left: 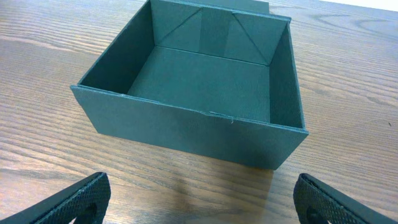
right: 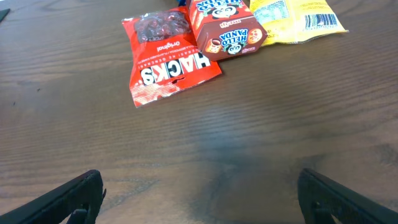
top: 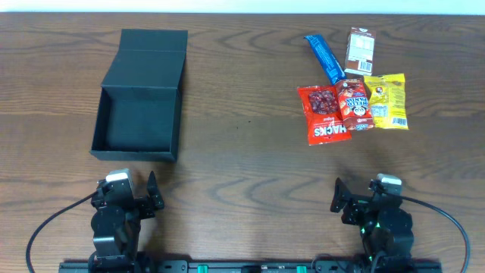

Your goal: Pack container

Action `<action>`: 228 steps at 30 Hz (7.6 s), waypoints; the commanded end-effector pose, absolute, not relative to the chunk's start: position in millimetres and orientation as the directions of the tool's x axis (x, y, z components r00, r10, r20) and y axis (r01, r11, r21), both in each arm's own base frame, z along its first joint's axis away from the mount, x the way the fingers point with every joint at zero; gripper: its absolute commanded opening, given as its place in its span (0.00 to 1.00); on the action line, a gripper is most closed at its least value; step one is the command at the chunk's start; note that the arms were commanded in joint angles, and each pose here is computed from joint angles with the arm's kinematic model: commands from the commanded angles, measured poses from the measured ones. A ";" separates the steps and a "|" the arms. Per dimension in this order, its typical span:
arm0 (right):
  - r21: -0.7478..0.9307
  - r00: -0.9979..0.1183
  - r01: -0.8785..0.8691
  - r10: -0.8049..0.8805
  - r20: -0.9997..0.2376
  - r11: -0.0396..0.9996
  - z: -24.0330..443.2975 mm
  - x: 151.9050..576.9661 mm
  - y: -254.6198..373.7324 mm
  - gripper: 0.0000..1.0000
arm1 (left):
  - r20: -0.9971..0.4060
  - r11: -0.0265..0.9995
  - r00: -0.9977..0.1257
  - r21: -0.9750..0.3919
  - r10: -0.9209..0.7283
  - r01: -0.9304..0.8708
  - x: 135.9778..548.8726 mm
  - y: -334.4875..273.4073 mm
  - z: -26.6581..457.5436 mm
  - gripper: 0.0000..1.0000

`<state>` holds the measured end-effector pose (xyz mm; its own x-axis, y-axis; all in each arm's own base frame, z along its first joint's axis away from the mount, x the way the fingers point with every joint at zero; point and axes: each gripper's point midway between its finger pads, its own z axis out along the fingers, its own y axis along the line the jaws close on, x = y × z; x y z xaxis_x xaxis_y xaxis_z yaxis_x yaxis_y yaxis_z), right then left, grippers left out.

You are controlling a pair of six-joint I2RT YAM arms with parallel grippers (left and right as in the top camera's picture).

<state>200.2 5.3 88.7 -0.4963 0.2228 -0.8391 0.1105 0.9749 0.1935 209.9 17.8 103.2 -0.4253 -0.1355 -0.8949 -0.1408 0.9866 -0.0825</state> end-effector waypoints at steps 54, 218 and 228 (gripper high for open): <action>0.206 -0.500 0.106 0.231 -0.835 0.973 86.0 199.9 7.6 0.99 | -0.893 0.980 -0.408 -0.147 -0.191 -0.136 212.7 13.2 102.6 0.95; 0.095 -0.491 0.134 0.150 -0.858 0.986 87.9 200.1 -6.6 0.99 | -0.279 0.982 -0.945 -0.034 0.169 0.186 412.6 -116.1 82.0 0.62; 0.095 -0.491 0.134 0.150 -0.858 0.986 87.9 200.1 -6.6 0.99 | -0.549 0.971 -0.825 -0.091 0.135 0.220 449.2 -134.1 176.6 0.88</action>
<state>200.3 -4.4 89.4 -0.4905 0.1683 -0.8550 0.1306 0.9843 0.1189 440.1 -128.9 132.9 -0.8837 0.1424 -0.4458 0.1963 0.9775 -0.0770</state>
